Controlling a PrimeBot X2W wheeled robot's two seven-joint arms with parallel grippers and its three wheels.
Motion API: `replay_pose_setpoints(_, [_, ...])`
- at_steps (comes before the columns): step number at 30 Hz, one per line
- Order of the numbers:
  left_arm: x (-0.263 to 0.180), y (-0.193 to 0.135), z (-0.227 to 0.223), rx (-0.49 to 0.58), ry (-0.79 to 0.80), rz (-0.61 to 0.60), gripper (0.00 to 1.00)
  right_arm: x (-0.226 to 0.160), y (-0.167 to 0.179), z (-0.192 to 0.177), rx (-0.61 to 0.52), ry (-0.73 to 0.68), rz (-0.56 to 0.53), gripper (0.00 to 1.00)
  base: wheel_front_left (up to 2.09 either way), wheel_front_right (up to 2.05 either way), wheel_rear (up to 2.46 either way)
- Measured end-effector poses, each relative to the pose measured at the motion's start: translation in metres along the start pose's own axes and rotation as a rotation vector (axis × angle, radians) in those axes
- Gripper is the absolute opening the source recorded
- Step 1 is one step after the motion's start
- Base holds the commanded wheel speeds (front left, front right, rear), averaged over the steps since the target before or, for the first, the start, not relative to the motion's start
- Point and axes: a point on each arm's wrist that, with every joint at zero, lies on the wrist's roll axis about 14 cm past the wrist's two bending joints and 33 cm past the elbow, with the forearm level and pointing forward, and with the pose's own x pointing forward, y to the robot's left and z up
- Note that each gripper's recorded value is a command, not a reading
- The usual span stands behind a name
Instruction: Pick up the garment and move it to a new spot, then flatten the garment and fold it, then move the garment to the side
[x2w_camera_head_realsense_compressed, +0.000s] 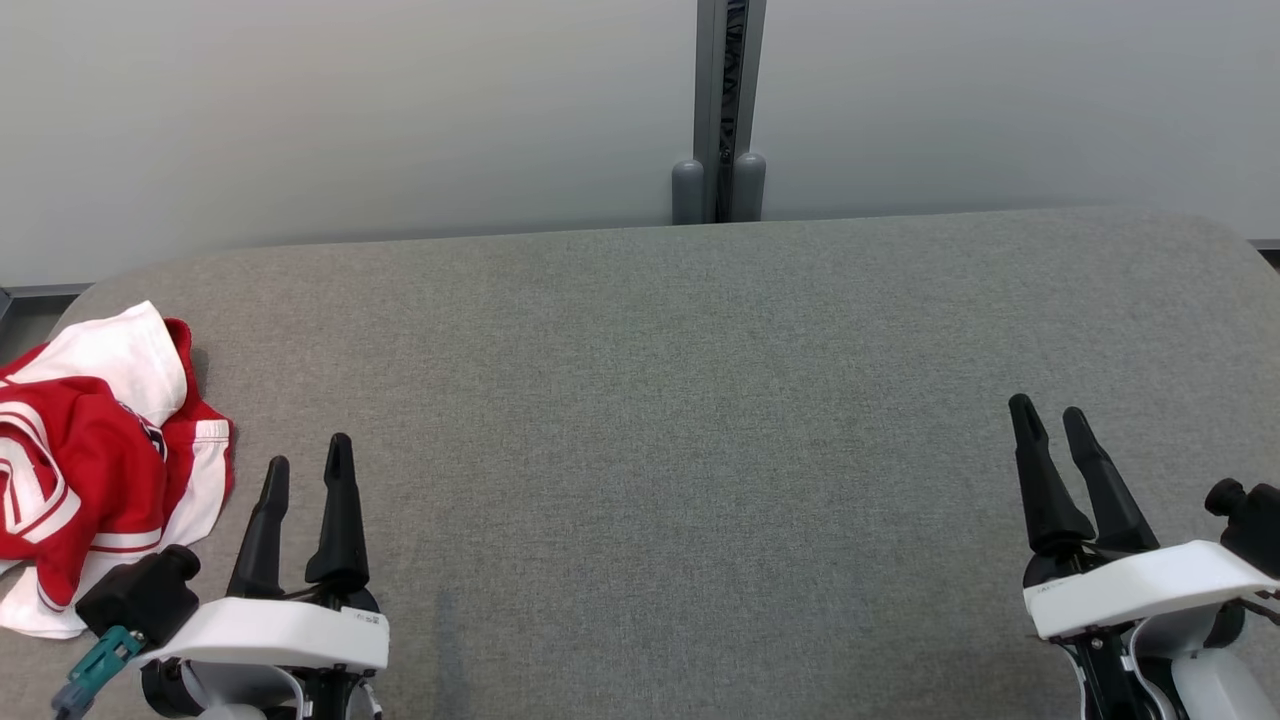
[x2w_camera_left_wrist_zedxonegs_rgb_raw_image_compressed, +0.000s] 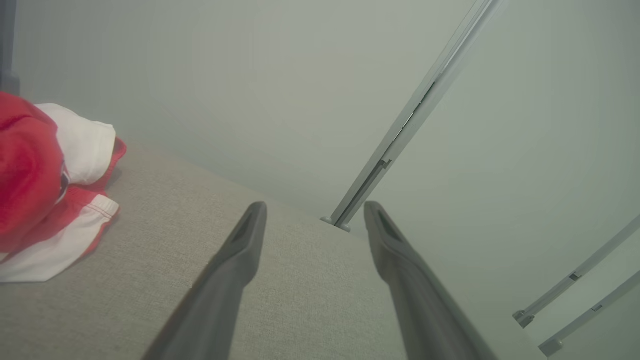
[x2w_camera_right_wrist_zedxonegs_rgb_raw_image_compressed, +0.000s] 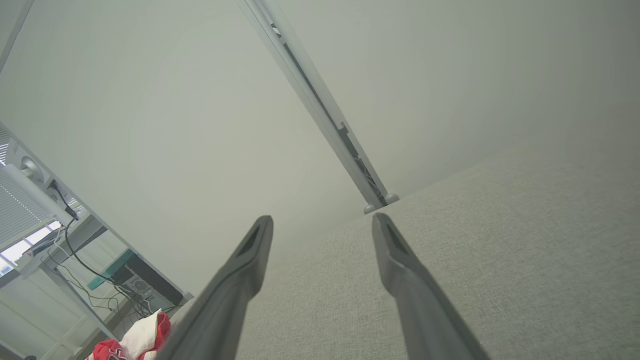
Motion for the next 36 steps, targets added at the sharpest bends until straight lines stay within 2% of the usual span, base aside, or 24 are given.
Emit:
replay_pose_setpoints(13, [0.003, -0.008, -0.005, 0.147, 0.002, -0.03, 1.0, -0.005, -0.009, -0.002, -0.159, 0.003, -0.014, 1.0, 0.0, 0.0, 0.0])
replay_pose_setpoints(36, [0.003, -0.024, -0.016, 0.358, 0.007, -0.099, 1.0, -0.008, -0.005, -0.007, -0.356, 0.013, 0.032, 1.0, 0.0, 0.0, 0.0])
